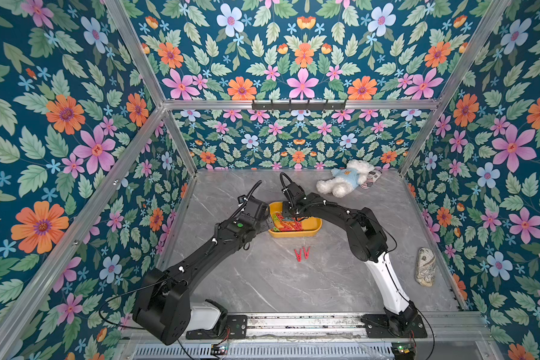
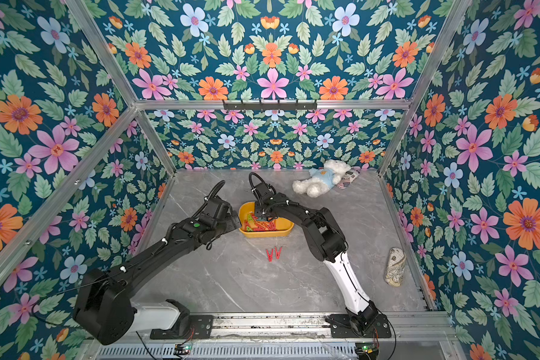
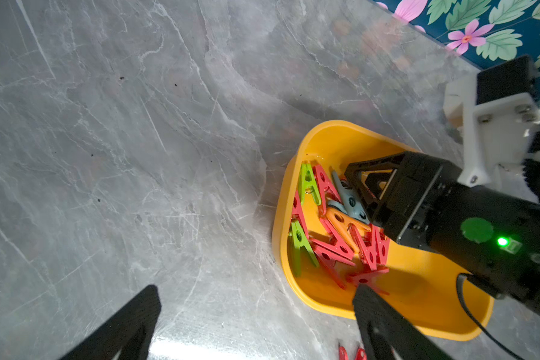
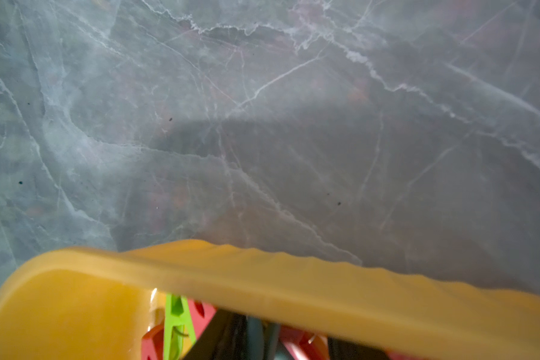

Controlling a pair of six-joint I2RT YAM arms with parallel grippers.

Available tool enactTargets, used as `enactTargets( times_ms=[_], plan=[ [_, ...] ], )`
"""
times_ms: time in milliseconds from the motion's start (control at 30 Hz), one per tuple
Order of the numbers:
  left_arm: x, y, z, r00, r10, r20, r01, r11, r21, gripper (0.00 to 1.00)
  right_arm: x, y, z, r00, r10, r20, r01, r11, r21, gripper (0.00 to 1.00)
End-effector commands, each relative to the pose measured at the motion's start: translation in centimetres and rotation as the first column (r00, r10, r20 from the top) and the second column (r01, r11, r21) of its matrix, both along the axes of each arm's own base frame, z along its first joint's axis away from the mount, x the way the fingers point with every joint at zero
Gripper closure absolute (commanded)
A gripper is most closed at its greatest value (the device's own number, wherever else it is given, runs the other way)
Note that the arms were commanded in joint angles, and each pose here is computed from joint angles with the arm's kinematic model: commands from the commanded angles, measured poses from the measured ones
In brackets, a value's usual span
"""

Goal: Take the clothespins out of the storage box
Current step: Pick up the clothespin from the storage box, then place the clothespin at the center of the board.

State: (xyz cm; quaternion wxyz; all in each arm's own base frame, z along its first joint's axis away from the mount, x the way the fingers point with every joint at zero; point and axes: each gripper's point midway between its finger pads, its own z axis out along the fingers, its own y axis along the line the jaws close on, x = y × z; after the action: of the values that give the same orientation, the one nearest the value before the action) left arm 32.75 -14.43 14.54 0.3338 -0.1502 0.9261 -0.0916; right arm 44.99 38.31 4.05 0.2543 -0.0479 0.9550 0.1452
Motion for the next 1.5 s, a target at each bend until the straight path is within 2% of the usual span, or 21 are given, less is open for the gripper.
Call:
enactTargets(
  times_ms=[0,433,567,633,933,1200,1467],
  plan=[
    [0.2,0.0,0.2,1.0,-0.002,0.012,0.002,1.0,-0.003,0.0,-0.1,-1.0,0.1,1.0,-0.019,0.004,0.019,0.999,-0.048,0.63],
    [0.2,-0.2,-0.2,1.0,-0.012,0.004,0.012,1.0,-0.012,0.0,-0.4,-1.2,1.2,0.999,-0.024,0.023,0.025,0.999,-0.042,0.93],
    [0.2,-0.4,-0.1,1.0,-0.02,0.007,0.02,1.0,-0.02,0.0,-0.4,-1.3,2.4,0.999,-0.036,0.037,0.037,0.999,-0.031,0.94],
    [0.3,-0.6,-0.1,1.0,-0.029,0.009,0.03,0.999,-0.024,0.0,-0.6,-1.4,3.1,0.998,-0.043,0.042,0.044,0.999,-0.02,0.98],
    [0.8,-1.7,-0.3,0.996,-0.083,0.022,0.084,0.996,-0.032,0.0,-2.6,-3.5,6.6,0.992,-0.116,0.053,0.114,0.993,0.041,0.98],
    [1.5,-3.4,-0.2,0.988,-0.155,0.022,0.156,0.986,-0.064,0.0,-7.4,-7.3,7.7,0.977,-0.21,0.032,0.207,0.975,0.076,0.98],
    [1.8,-4.5,-0.9,0.984,-0.18,0.009,0.18,0.979,-0.097,0.0,-12.0,-10.5,6.7,0.964,-0.267,-0.002,0.267,0.962,0.063,0.97]
  ],
)
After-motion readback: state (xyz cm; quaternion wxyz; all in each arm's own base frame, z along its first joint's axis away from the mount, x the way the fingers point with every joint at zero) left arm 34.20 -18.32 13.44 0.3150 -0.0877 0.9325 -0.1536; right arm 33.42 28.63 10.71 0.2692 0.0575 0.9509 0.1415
